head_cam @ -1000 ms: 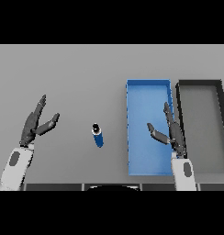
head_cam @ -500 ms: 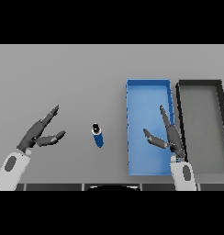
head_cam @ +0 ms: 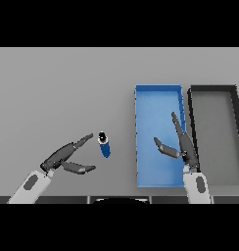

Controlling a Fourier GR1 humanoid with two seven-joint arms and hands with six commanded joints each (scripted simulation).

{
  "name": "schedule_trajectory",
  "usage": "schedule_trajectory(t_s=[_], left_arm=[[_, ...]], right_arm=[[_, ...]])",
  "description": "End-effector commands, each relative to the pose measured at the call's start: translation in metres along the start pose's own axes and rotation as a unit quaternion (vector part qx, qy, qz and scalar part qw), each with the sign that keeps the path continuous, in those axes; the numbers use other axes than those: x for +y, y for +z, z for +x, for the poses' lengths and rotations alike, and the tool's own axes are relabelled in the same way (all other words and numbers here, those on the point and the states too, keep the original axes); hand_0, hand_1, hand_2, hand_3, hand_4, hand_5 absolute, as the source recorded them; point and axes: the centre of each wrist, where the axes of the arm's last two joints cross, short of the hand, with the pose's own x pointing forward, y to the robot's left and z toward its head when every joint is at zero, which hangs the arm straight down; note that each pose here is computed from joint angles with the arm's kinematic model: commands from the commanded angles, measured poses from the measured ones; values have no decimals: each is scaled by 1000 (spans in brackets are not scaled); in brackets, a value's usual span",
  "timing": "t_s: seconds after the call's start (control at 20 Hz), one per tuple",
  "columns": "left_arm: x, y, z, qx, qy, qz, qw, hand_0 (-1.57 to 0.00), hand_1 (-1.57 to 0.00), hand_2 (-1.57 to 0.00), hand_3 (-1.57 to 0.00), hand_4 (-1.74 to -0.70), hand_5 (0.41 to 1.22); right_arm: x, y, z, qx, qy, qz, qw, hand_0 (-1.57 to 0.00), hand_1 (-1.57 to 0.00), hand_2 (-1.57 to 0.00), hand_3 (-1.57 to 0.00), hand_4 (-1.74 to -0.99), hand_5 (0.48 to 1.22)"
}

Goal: Pick up the blue pipe and place it into the blue bin.

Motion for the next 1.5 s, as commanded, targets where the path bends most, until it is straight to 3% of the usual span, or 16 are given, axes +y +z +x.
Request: schedule_trajectory(t_s=[0.0,0.2,0.65,0.8,0.95,1.05,1.1,1.2,1.3,1.4,1.45], left_arm=[[-3,-4,-1,0,0,-2,1000,1,1,1,1,-1107,463],[-16,-28,1,-35,12,-6,999,1,1,1,1,-1149,486],[-39,-71,-17,-30,44,15,998,1,1,1,1,-1120,494],[-52,-80,-20,-51,49,17,997,1,1,-23,0,-1098,517],[-54,-94,-18,-65,95,8,993,1,-44,-166,-108,-1176,601],[-58,-97,-16,-72,123,5,990,-39,-248,-417,-345,-1268,675],[-59,-98,-17,-79,137,5,987,-179,-411,-578,-590,-1301,784],[-63,-99,-13,-90,142,12,986,-648,-828,-936,-914,-1450,941],[-71,-99,-11,-101,141,8,985,-981,-1095,-1164,-1112,-1551,1042],[-73,-99,-7,-99,135,6,986,-1193,-1266,-1311,-1258,-1617,1106],[-76,-98,-5,-99,128,5,987,-1269,-1327,-1363,-1320,-1586,1129]], right_arm=[[4,0,0,3,-2,2,1000,1,1,1,1,-1212,570],[4,-2,0,3,-7,0,1000,1,1,1,1,-1211,560],[0,2,-3,2,-15,-2,1000,1,1,1,1,-1201,548],[-1,8,-5,6,-8,1,1000,1,1,1,1,-1195,548],[1,6,-3,2,-2,-2,1000,1,1,1,1,-1186,554],[-1,3,-3,7,-9,-3,1000,1,1,1,1,-1196,560],[0,4,-1,4,-9,-3,1000,1,1,1,1,-1192,560],[0,6,-4,5,-7,-3,1000,1,1,1,1,-1189,562],[0,7,-5,6,-2,-6,1000,1,1,1,1,-1182,562],[0,3,-6,12,-1,-6,1000,1,1,1,1,-1178,561],[-1,2,-5,7,0,-4,1000,1,1,1,1,-1176,560]])
